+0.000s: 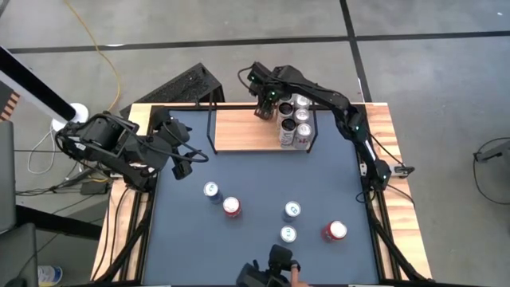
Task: Place canned beverage on shelf
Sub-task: Put the top red soda can on the shelf
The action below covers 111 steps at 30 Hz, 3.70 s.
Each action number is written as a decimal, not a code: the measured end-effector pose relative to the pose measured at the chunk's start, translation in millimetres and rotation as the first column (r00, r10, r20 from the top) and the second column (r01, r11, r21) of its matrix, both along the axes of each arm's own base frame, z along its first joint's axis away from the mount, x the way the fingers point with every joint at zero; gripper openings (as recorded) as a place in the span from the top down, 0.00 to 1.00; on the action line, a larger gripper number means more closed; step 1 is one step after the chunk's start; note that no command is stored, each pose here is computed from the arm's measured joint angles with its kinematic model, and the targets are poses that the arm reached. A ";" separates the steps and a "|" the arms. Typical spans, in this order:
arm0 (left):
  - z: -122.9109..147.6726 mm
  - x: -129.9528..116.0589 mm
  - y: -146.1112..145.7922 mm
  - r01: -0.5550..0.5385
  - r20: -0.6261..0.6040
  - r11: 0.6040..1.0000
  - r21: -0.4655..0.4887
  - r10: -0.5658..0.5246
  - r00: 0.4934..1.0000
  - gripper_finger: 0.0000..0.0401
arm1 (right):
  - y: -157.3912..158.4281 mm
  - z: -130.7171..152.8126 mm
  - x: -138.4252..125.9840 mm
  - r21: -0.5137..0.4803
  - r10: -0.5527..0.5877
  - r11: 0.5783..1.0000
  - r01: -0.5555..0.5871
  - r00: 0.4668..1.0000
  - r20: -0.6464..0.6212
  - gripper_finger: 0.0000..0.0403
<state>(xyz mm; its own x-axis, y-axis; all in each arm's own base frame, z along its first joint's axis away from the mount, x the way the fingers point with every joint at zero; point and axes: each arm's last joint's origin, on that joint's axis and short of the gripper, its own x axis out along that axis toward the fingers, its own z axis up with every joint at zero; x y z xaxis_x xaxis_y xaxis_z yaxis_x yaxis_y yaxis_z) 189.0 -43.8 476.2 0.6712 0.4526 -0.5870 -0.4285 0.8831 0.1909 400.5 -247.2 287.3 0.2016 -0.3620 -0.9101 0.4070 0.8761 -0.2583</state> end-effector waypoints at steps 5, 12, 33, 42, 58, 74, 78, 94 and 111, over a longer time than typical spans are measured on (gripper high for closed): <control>0.0 0.1 0.0 0.000 -0.001 1.000 0.004 0.000 1.000 0.23 | 2.9 -1.8 4.8 -0.015 0.023 1.000 -0.023 1.000 0.001 0.43; 0.0 0.1 0.1 0.000 -0.001 1.000 0.005 0.000 1.000 0.23 | 3.5 0.1 1.1 -0.017 0.018 1.000 -0.018 0.999 -0.027 0.40; -0.1 0.1 -0.1 0.004 -0.003 1.000 0.000 -0.004 1.000 0.23 | 8.7 -0.8 4.1 -0.067 0.063 0.995 -0.069 0.995 -0.082 0.26; -0.1 0.1 -0.2 0.005 -0.003 1.000 0.000 -0.005 1.000 0.23 | 12.2 3.4 1.8 -0.058 0.068 0.996 -0.073 0.994 -0.083 0.26; -0.4 -0.1 -0.3 0.015 -0.012 1.000 -0.001 -0.015 1.000 0.23 | 14.8 5.3 5.8 -0.064 0.111 0.991 -0.115 0.992 -0.060 0.26; -6.3 15.5 2.2 0.038 -0.053 0.993 0.109 -0.032 0.998 0.23 | 16.8 7.4 8.8 -0.100 0.114 0.988 -0.119 0.992 -0.056 0.26; -26.2 17.5 11.9 -0.032 -0.043 0.990 0.140 0.039 0.998 0.23 | 17.6 7.6 8.4 -0.096 0.114 0.988 -0.120 0.992 -0.061 0.26; -119.4 24.5 61.0 -0.102 0.294 0.994 0.033 0.088 0.952 0.23 | 14.3 6.7 0.5 -0.041 0.108 0.993 -0.112 0.991 -0.082 0.26; -140.1 89.2 142.2 -0.088 0.487 0.996 0.017 0.068 0.871 0.23 | 16.2 6.8 2.4 -0.018 0.089 0.996 -0.090 0.995 -0.048 0.26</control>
